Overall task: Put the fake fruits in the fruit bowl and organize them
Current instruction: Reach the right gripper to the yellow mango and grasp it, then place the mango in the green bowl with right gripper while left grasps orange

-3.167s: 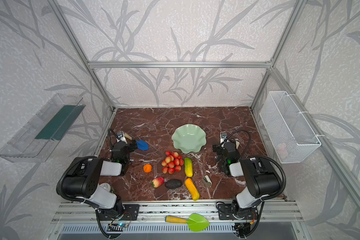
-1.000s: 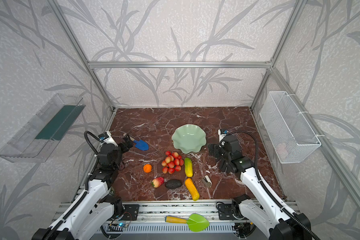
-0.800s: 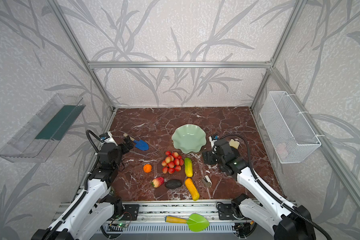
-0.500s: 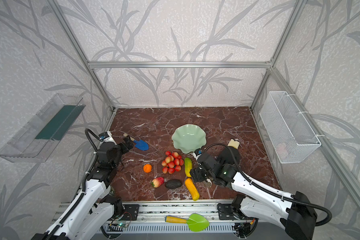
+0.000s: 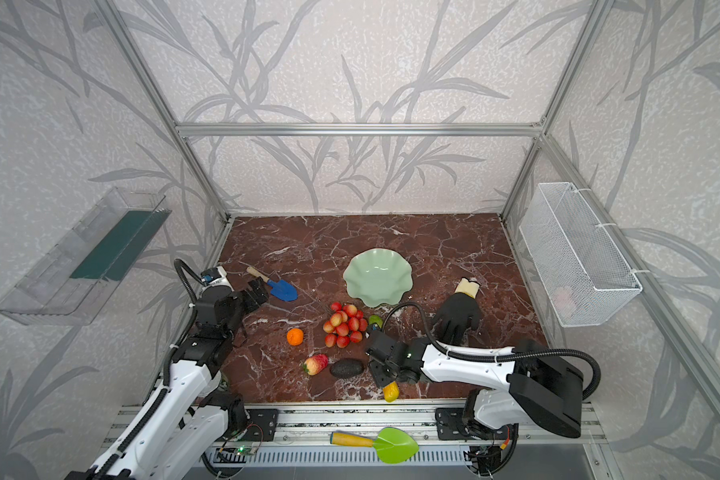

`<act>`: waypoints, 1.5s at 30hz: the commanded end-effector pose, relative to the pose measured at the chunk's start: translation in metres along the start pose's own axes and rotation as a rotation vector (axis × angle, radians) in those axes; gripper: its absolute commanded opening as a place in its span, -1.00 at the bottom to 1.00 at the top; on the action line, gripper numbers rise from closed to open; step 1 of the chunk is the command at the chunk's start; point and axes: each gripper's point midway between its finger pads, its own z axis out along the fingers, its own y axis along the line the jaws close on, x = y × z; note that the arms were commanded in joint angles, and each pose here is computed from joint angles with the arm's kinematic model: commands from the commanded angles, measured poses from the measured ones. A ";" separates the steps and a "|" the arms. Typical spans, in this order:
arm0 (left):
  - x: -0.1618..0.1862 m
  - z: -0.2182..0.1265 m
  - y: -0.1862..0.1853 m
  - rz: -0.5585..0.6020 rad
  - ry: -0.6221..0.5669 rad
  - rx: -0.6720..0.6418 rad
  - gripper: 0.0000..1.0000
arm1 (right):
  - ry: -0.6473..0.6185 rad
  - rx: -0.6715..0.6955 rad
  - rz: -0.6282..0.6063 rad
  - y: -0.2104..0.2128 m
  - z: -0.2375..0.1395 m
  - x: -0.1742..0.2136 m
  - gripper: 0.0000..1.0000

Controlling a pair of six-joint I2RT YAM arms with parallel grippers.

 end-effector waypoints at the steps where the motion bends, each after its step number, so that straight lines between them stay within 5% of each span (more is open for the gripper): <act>1: -0.003 -0.006 -0.003 -0.025 0.040 -0.006 0.98 | -0.024 -0.036 0.007 0.013 -0.002 -0.010 -0.22; 5: 0.006 -0.008 -0.006 -0.018 0.121 -0.002 0.95 | -0.070 -0.052 -0.022 0.017 -0.025 -0.020 -0.60; 16: 0.061 -0.014 -0.039 0.020 0.410 0.167 0.79 | -0.447 -0.052 0.007 -0.013 -0.126 -0.133 -0.66; 25: 0.119 -0.024 -0.051 0.108 0.575 0.198 0.77 | -0.494 -0.011 0.099 -0.090 -0.083 -0.244 -0.64; 33: 0.161 -0.025 -0.050 0.151 0.669 0.177 0.77 | -0.365 0.023 0.143 -0.130 0.000 -0.272 -0.62; 38: 0.177 -0.022 -0.046 0.164 0.716 0.154 0.77 | -0.335 0.047 0.158 -0.139 0.028 -0.278 -0.45; 45: 0.194 -0.014 -0.045 0.152 0.744 0.143 0.72 | -0.414 0.004 0.187 -0.139 0.006 -0.296 0.27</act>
